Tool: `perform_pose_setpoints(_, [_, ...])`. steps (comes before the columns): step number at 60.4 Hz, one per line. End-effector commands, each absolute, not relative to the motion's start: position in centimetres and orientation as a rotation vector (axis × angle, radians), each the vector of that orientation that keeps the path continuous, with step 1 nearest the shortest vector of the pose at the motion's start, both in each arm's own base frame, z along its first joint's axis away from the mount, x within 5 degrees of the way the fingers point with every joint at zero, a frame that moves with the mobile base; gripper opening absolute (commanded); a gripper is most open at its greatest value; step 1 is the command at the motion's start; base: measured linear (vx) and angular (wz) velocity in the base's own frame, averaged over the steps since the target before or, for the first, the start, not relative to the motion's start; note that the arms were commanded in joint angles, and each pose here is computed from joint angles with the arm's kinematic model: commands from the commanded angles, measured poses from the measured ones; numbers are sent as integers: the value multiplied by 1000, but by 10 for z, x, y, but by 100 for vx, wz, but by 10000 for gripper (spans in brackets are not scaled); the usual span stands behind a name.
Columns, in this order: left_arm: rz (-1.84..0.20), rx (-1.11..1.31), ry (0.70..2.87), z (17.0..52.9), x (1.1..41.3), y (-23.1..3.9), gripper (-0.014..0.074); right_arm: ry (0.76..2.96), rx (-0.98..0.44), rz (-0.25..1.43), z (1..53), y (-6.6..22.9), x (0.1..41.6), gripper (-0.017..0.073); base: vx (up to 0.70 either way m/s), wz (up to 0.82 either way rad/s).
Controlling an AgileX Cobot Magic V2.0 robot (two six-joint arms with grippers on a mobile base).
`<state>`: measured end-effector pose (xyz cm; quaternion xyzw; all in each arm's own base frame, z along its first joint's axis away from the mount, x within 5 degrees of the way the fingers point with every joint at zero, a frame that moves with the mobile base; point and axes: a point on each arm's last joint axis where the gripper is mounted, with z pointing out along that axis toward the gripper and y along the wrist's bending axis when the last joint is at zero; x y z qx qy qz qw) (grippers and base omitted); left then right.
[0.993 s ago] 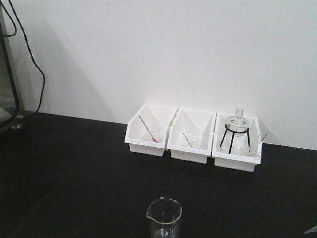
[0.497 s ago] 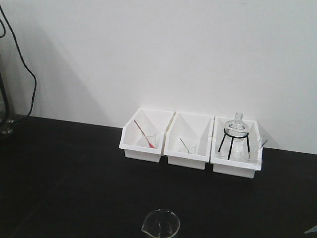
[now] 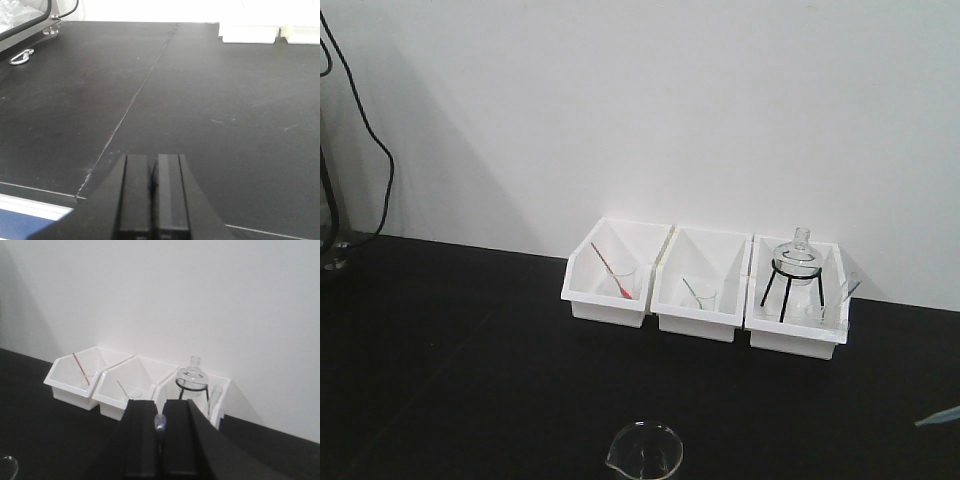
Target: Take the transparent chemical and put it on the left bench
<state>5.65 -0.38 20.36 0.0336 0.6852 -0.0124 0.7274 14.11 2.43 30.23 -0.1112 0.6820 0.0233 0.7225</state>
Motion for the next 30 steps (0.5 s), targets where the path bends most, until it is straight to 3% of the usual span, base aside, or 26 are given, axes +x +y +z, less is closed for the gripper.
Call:
perform_pose_setpoints(1, [-35,64,1429,206,55,-4,-3,1381,-317,118,332,40,155,-3,0,0])
perform_pose_setpoints(14, [-35,64,1429,206,55,-4,-3,1394,-518,300,354,108,210,-3,0,0])
perform_pose_setpoints(30, [-35,64,1429,206,55,-4,-3,1462,-608,408,354,180,268,-3,0,0])
